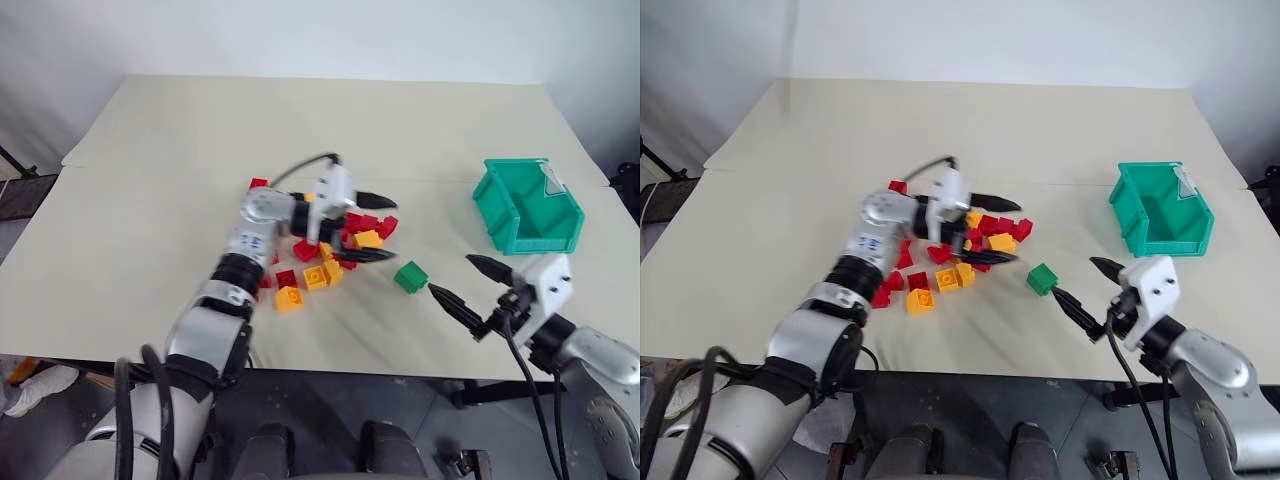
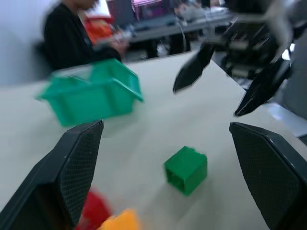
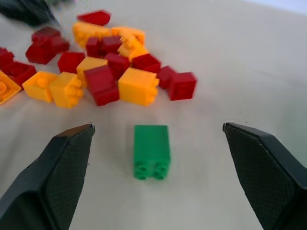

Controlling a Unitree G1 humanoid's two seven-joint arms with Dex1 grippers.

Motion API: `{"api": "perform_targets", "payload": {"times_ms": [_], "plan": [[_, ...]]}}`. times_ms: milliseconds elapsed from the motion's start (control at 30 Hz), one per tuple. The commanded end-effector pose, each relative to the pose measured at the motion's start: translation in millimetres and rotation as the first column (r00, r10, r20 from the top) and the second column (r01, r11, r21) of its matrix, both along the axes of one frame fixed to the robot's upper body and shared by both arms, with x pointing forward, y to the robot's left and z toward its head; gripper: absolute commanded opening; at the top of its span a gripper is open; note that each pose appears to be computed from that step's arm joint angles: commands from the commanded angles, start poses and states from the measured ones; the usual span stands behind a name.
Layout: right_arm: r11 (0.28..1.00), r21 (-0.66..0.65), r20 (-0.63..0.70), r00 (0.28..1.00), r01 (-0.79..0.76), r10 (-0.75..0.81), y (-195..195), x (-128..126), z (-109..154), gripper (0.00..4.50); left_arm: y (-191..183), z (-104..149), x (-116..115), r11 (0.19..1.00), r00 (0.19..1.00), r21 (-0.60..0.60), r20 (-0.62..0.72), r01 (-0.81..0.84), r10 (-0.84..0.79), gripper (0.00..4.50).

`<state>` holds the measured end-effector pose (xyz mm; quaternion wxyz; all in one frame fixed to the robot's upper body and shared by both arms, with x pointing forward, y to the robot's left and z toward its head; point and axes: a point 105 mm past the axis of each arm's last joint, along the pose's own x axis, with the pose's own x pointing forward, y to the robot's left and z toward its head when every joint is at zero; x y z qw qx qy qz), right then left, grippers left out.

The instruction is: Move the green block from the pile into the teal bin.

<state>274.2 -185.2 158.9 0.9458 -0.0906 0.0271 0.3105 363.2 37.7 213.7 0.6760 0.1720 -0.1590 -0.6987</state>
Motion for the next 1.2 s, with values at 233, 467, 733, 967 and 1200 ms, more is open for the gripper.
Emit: {"api": "perform_targets", "payload": {"times_ms": [233, 467, 733, 967, 1200], "plan": [[0.993, -0.104, -0.144, 0.989, -0.049, 0.033, 11, 21, -17, 4.50, 123, -6, -29, 0.968, 0.968, -0.002, -0.029, -0.250, 0.250, 4.47], [0.988, -0.149, -0.185, 0.983, -0.027, -0.002, 4, 36, -33, 4.50, 145, -27, -73, 0.948, 0.939, 0.046, -0.128, -0.315, 0.318, 4.47], [0.990, -0.133, -0.171, 0.985, -0.045, 0.022, 4, 41, -34, 3.26, 142, -33, -88, 0.939, 0.923, 0.041, -0.177, -0.341, 0.343, 4.50], [0.992, -0.109, -0.139, 0.989, -0.056, 0.041, 6, 40, -30, 1.45, 137, -36, -91, 0.951, 0.927, 0.051, -0.215, -0.304, 0.308, 4.50], [0.988, 0.045, 0.186, 0.970, 0.151, -0.157, -32, 43, 26, 1.45, 117, -20, -80, 0.933, 0.918, -0.118, -0.256, -0.340, 0.302, 4.50]]}}
